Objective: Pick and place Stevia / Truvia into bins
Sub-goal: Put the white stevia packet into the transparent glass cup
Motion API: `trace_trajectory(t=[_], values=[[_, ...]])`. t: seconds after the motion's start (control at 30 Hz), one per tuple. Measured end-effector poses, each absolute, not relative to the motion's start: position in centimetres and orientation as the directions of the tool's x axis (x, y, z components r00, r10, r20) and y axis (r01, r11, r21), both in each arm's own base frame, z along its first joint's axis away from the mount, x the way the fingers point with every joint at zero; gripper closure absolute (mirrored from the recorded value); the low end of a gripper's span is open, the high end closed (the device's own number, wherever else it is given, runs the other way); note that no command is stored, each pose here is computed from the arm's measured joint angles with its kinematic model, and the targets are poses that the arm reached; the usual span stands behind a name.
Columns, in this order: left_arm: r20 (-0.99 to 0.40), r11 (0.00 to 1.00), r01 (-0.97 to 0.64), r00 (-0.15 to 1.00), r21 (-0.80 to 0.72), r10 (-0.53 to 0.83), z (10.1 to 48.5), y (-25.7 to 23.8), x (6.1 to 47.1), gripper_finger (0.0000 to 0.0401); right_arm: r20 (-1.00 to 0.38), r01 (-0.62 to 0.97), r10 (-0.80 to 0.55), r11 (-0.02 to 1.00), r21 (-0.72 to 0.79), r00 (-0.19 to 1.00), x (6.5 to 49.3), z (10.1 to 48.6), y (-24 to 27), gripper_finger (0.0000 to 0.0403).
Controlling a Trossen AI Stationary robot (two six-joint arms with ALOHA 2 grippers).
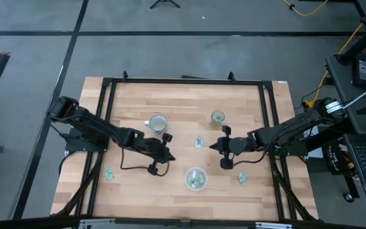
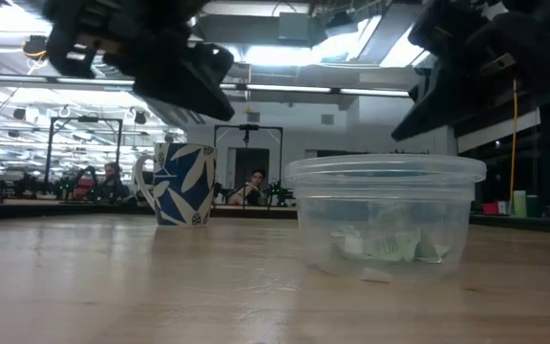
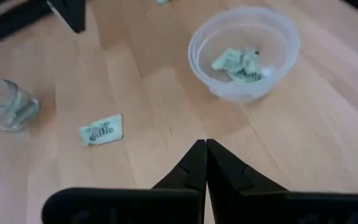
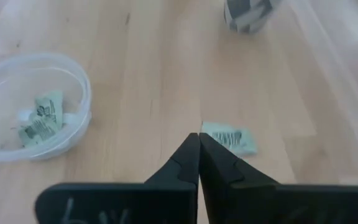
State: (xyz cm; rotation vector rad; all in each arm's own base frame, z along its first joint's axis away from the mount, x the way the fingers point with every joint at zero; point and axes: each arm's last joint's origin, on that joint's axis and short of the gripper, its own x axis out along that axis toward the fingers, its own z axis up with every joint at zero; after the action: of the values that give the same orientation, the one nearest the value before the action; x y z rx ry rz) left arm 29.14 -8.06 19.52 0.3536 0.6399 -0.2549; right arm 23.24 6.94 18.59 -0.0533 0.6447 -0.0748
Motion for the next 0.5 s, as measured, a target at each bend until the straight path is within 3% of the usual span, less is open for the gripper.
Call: trace_trajectory(t=[0.27, 0.5], values=[[-0.425, 0.913, 0.290, 0.892, 0.286, -0.150, 17.9, -7.0, 26.9, 0.0400, -0.695, 0.151, -0.082, 0.988, 0.038, 0.714, 22.1, 17.7, 7.7, 0.0399], [-0.447, 0.939, 0.249, 0.886, 0.237, -0.122, 16.5, -6.0, 26.2, 0.0398, -0.727, 0.170, -0.026, 0.977, 0.126, 0.686, 21.7, 19.6, 10.2, 0.0400]])
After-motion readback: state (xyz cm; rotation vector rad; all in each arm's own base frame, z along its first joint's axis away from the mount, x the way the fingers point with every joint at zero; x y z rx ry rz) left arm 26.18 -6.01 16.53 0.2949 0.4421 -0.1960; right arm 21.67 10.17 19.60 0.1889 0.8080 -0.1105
